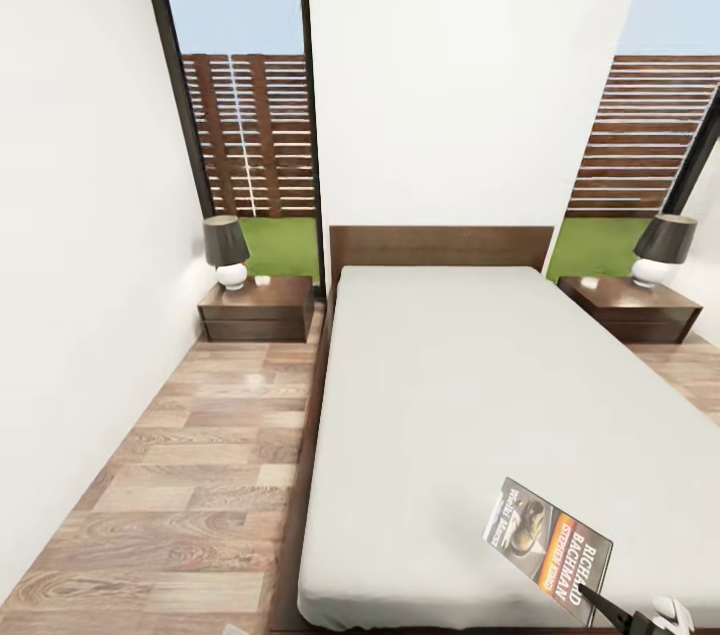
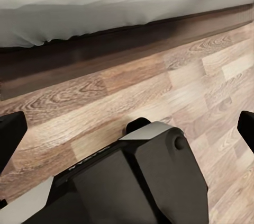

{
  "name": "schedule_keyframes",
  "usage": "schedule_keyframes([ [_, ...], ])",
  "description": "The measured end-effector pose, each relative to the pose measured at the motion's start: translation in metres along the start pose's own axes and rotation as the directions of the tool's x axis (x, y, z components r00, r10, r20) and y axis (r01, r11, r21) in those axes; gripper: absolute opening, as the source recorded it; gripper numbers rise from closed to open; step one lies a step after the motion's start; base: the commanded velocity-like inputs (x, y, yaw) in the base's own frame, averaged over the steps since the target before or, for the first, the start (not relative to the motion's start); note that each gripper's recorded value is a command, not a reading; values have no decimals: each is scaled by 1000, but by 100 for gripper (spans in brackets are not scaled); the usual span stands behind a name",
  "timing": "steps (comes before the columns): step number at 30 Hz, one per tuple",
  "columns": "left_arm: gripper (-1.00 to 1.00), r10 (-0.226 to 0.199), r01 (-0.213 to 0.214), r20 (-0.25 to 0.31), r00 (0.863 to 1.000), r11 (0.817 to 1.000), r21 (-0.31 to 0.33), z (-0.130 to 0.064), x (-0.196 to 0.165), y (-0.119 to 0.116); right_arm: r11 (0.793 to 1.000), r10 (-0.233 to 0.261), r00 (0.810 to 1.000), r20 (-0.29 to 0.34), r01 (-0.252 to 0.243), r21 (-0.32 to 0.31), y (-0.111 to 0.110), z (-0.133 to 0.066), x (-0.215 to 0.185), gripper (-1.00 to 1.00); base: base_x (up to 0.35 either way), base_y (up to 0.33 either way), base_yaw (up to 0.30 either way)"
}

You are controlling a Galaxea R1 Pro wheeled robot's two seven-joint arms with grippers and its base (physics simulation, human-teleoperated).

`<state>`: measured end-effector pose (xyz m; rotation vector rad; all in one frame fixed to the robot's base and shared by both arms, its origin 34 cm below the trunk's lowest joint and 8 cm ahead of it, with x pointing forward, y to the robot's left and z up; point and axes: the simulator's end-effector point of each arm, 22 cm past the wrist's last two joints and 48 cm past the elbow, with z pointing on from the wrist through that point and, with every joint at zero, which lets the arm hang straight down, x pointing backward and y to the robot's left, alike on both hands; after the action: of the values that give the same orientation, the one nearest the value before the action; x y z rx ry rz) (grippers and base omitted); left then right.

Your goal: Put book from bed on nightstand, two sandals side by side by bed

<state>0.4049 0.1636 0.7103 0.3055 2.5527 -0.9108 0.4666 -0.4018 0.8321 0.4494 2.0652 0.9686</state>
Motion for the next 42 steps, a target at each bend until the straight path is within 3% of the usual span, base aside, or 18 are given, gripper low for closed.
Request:
schedule_keyframes([
  [42, 100, 23, -23, 27, 999, 1000, -3, -5, -14, -2, 1000, -16, 1000, 23, 17, -20, 9, -1, -10, -100, 0, 0, 0],
])
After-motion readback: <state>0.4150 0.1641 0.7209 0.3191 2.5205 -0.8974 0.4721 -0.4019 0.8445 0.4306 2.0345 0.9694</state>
